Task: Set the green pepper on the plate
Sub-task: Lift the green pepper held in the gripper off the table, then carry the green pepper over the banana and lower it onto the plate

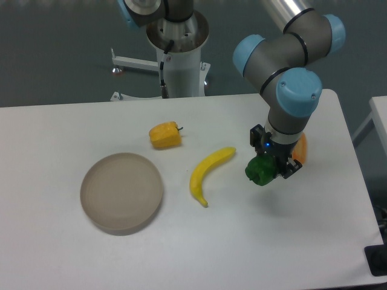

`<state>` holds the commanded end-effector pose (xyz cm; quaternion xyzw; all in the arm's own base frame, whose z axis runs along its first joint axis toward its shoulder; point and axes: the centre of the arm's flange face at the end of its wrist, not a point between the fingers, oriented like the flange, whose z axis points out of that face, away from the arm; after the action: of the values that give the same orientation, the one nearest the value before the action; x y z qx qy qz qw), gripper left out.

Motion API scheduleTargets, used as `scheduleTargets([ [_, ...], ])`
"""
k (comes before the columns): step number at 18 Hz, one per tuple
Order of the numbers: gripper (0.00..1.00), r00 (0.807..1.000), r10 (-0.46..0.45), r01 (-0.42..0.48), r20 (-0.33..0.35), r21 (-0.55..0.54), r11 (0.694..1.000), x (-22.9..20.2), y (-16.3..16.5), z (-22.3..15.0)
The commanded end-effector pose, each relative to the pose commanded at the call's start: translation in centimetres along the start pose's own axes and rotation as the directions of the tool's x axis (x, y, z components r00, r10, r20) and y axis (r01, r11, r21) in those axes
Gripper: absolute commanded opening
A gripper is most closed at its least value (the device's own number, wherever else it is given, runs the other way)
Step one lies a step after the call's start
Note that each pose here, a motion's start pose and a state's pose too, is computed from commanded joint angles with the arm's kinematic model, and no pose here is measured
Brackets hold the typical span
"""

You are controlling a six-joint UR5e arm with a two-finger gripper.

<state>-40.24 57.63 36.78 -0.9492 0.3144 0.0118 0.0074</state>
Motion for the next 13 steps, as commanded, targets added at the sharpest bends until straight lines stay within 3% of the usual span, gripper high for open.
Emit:
scheduleTargets([
  [7, 0.21, 1.0, -0.006, 0.006, 0.008, 0.017, 1.0, 0.3, -1.1, -0.6],
  [13, 0.16, 0.998, -0.054, 0.052, 0.024, 0.045, 0.998, 4.7, -9.4, -2.7],
])
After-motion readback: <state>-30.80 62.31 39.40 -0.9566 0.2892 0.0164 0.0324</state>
